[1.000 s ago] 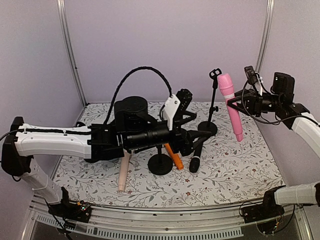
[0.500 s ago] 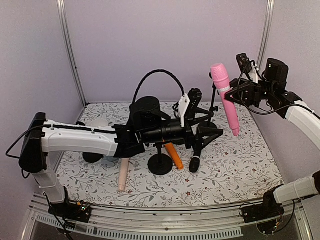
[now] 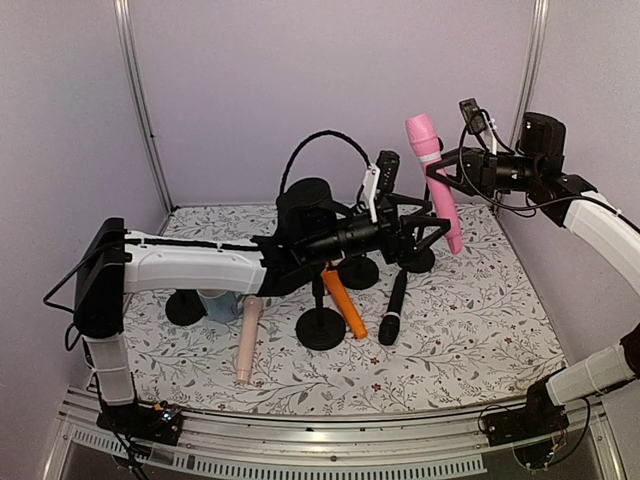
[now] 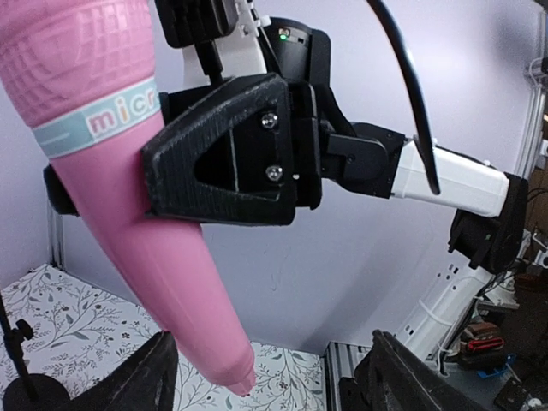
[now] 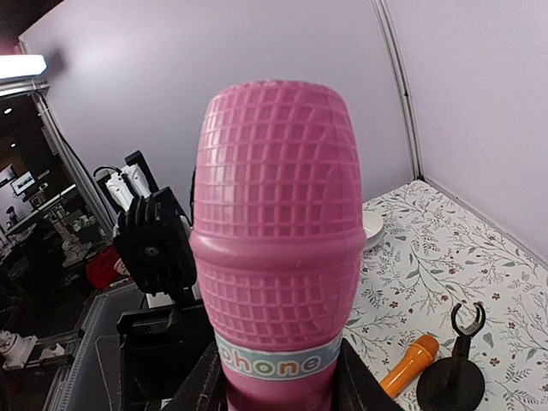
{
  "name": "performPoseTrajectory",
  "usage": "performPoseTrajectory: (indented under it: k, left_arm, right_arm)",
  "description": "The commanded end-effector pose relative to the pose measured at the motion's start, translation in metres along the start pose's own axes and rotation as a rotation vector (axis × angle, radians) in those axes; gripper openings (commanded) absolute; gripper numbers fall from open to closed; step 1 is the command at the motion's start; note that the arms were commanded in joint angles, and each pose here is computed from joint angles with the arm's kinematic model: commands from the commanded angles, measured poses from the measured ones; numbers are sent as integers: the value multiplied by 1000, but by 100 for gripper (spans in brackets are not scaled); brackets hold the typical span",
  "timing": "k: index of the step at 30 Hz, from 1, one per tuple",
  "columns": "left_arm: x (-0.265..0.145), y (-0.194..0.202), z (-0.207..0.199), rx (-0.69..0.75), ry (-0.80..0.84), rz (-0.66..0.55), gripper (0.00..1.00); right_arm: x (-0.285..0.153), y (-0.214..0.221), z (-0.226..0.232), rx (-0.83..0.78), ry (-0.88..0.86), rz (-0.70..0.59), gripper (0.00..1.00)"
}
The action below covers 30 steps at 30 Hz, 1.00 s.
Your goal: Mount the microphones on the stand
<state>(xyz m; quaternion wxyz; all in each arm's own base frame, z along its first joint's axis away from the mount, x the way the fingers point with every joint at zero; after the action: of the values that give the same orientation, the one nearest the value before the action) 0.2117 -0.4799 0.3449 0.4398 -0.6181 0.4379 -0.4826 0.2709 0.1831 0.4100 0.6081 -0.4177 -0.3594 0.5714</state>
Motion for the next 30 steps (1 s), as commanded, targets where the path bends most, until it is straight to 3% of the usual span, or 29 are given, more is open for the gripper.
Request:
performPoseTrajectory:
  k: [1, 10, 18, 23, 30]
  left_arm:
    - [16, 9, 7, -101, -43, -10, 77]
    - [35, 27, 35, -236, -230, 47, 77]
    - [37, 26, 30, -223, -177, 19, 58]
    - [37, 25, 30, -209, -171, -16, 62]
    - [45, 27, 33, -190, -163, -34, 59]
  right_arm:
    - [0, -14, -6, -27, 111, -43, 25]
    - [-2, -15, -5, -24, 135, -56, 23]
    - [-2, -14, -10, -25, 176, -62, 21]
    - [-3, -12, -14, -22, 204, -68, 20]
    - [-2, -11, -17, -16, 222, -77, 20]
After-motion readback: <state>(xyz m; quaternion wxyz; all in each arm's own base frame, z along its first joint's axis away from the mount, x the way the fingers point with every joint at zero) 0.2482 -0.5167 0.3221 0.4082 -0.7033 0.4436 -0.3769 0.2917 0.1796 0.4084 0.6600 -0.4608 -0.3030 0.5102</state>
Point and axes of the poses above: each gripper's point midway between its finger pads, its own x axis out along the fingers, its own z axis along the line the jaws close on, y = z × x, the point moved 7 cm from there along -x, back along the fingers, and after that the axes turned 5 degrees about x, right-handed, at the moved point
